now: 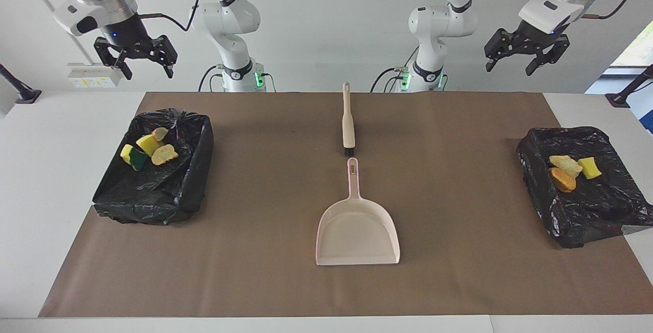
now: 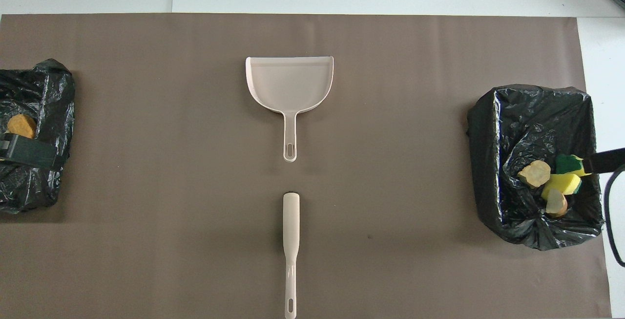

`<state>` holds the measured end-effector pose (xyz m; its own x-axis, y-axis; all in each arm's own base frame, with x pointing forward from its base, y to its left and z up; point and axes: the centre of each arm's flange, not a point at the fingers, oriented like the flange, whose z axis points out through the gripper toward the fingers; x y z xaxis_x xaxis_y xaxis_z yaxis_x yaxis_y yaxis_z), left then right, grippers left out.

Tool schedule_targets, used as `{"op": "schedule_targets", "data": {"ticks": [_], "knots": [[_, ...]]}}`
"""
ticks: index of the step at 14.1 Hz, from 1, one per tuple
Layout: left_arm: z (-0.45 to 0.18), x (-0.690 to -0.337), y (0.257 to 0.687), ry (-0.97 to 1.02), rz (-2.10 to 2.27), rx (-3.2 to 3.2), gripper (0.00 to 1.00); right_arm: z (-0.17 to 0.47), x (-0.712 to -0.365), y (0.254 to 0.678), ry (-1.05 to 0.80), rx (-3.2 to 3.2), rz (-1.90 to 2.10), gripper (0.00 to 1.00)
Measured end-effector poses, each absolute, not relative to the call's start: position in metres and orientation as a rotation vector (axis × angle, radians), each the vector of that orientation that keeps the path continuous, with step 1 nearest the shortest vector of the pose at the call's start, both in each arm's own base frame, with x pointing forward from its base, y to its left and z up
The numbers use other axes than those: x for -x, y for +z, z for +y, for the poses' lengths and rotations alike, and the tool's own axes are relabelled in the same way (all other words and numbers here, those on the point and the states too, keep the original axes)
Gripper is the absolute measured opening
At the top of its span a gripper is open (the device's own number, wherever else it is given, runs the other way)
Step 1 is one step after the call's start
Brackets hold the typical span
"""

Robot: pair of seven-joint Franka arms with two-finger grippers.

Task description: Sweep and dump trash in bin

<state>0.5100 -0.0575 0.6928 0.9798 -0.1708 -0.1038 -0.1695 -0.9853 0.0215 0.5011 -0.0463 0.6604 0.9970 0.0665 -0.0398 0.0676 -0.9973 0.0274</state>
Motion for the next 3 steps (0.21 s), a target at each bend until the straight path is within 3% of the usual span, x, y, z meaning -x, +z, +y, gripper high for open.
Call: {"op": "schedule_targets", "data": {"ticks": [3], "knots": [[-0.0526, -0.5101, 0.6935, -0.164, -0.260, -3.146, 1.00, -0.0464, -0.5010, 0.6600, -0.062, -3.111, 0.104, 1.00]]}}
